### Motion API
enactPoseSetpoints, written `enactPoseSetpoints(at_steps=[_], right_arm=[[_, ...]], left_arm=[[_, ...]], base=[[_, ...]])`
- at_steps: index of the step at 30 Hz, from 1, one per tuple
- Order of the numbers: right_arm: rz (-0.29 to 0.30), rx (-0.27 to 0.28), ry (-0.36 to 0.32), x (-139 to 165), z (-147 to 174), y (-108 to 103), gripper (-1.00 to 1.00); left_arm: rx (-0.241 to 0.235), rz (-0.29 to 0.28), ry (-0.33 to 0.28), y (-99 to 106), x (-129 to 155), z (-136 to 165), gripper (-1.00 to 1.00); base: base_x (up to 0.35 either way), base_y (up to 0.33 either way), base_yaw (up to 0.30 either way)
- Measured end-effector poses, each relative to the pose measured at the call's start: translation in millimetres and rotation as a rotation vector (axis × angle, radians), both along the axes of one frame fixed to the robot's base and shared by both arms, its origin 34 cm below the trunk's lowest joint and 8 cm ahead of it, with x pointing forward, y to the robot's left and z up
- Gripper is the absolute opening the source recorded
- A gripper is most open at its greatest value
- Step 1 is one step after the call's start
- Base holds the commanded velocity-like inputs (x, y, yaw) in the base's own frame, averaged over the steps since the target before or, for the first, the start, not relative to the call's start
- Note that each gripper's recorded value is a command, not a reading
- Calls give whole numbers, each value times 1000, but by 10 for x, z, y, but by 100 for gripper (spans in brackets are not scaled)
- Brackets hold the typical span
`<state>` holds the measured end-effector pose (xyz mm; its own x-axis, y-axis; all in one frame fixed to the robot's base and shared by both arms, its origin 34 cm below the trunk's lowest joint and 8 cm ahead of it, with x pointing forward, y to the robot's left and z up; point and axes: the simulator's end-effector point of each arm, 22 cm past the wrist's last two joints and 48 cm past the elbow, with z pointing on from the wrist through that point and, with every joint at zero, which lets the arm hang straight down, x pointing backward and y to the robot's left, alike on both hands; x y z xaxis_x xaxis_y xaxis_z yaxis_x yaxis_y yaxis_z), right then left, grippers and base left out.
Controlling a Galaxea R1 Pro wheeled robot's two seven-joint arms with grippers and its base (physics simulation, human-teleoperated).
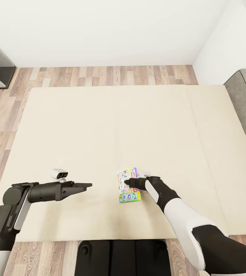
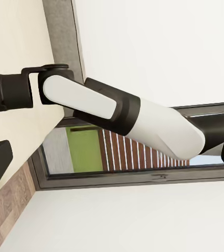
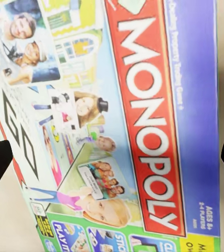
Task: Put all the toys in the child's room - the three board games (two on the bed and one on the table), the two jigsaw puzzles on the table, and the tennis ball on the table - inside the toy box on the table in the child's room.
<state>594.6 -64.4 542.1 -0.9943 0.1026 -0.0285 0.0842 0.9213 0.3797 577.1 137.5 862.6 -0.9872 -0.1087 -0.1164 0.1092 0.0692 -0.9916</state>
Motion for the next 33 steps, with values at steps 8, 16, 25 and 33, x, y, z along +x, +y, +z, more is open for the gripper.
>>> enactPoseSetpoints(at_steps=[8,16,25,33], right_arm=[[1,-1,2,-10,-4,-2,100],[-1,-1,3,-12,-5,-3,100],[0,0,3,-12,-5,-2,100],[1,-1,4,-14,-5,-3,100]], left_arm=[[0,0,0,0,0,0,100],[1,0,0,4,1,0,100],[1,1,0,8,1,-1,100],[2,1,0,9,2,-1,100]], base=[[0,0,0],[0,0,0],[-45,65,0],[-5,7,0]])
